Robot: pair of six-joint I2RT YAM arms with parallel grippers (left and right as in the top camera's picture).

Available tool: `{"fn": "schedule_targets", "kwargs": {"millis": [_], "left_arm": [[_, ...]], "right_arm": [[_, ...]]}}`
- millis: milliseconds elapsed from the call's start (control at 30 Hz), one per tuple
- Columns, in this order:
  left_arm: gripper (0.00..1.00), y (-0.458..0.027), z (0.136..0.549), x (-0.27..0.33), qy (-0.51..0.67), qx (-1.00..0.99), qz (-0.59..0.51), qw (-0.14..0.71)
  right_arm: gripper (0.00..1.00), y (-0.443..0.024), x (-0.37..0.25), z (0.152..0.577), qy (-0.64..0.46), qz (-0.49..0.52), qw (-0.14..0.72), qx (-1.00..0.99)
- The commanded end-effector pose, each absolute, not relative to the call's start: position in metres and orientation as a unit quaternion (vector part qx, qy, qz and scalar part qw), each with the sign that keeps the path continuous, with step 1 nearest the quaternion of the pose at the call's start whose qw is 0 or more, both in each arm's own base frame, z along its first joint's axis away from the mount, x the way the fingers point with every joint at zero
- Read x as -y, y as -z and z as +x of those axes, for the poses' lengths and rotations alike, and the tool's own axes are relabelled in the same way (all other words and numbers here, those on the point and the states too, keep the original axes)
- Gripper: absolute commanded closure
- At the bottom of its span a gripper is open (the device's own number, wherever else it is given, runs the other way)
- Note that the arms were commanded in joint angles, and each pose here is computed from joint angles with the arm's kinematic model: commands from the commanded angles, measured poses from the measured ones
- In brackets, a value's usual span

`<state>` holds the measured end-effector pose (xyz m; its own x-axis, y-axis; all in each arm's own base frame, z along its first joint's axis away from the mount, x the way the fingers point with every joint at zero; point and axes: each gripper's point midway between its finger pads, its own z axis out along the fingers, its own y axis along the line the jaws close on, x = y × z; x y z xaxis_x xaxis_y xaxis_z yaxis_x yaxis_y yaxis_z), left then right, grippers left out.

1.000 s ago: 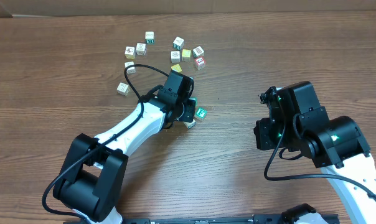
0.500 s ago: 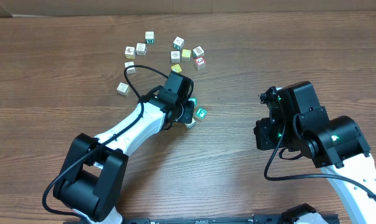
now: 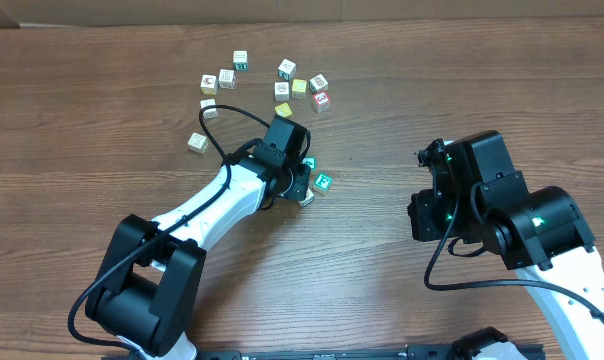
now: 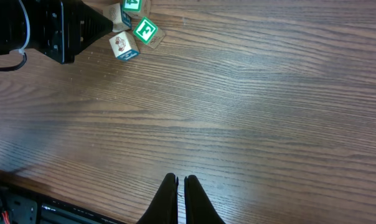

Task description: Form a circle

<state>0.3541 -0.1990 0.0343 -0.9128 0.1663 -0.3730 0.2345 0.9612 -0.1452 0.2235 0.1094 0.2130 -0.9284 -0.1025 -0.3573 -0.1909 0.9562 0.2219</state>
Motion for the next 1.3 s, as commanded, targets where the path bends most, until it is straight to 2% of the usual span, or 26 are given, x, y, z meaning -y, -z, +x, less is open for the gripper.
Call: {"fn": "schedule_targets", "kwargs": {"millis": [0,1267], "left_arm": [[0.96,-0.024,0.352,0.193,0.075,-0.975,0.115,0.172],[0.96,-0.016,0.349,0.177,0.03,-0.98,0.113,0.161]], "right_arm": [[0.96,-0.226,-0.11,0.226,-0.136,-0.077,0.195,-0.968],[0.96,-0.226,-0.11,0.226,-0.136,-0.077,0.195,-0.968]]}}
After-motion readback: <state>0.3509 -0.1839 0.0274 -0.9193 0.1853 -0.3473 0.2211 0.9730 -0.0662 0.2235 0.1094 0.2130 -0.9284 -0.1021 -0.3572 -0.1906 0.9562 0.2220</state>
